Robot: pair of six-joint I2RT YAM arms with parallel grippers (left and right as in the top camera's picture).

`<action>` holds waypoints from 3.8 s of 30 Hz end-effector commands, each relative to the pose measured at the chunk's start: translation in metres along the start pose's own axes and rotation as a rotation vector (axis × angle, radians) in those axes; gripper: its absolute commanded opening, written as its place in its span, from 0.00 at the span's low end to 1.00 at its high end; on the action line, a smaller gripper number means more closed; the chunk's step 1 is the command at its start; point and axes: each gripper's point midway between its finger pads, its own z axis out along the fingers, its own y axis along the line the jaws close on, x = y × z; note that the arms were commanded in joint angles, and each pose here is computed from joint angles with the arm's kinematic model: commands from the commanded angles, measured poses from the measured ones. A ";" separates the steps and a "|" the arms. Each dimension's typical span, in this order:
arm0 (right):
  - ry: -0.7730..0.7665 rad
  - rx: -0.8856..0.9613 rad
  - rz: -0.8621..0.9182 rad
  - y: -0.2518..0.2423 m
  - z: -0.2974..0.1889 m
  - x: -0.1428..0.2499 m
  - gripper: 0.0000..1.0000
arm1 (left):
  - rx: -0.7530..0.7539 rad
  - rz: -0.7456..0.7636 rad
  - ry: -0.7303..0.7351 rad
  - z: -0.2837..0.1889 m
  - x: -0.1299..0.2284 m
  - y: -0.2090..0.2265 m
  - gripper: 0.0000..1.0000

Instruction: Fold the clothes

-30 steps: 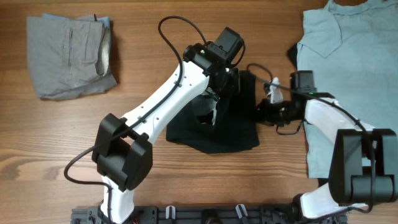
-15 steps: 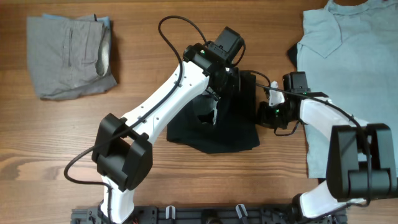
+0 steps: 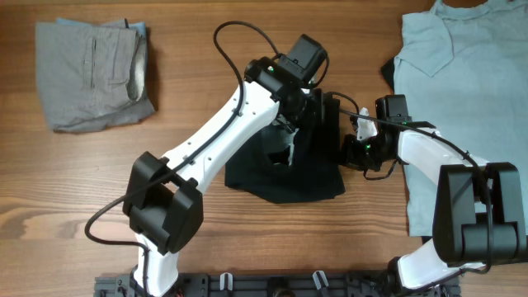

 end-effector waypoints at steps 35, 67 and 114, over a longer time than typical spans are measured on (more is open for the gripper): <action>-0.382 -0.164 -0.243 0.098 -0.151 -0.033 0.71 | -0.104 0.046 -0.139 -0.073 -0.044 0.070 0.04; 0.014 0.119 -0.009 0.018 -0.009 -0.011 0.12 | -0.131 -0.056 0.326 0.033 0.097 0.152 0.21; -0.019 0.015 0.235 0.035 0.010 -0.034 0.34 | 0.015 -0.292 0.283 -0.058 0.035 0.173 0.75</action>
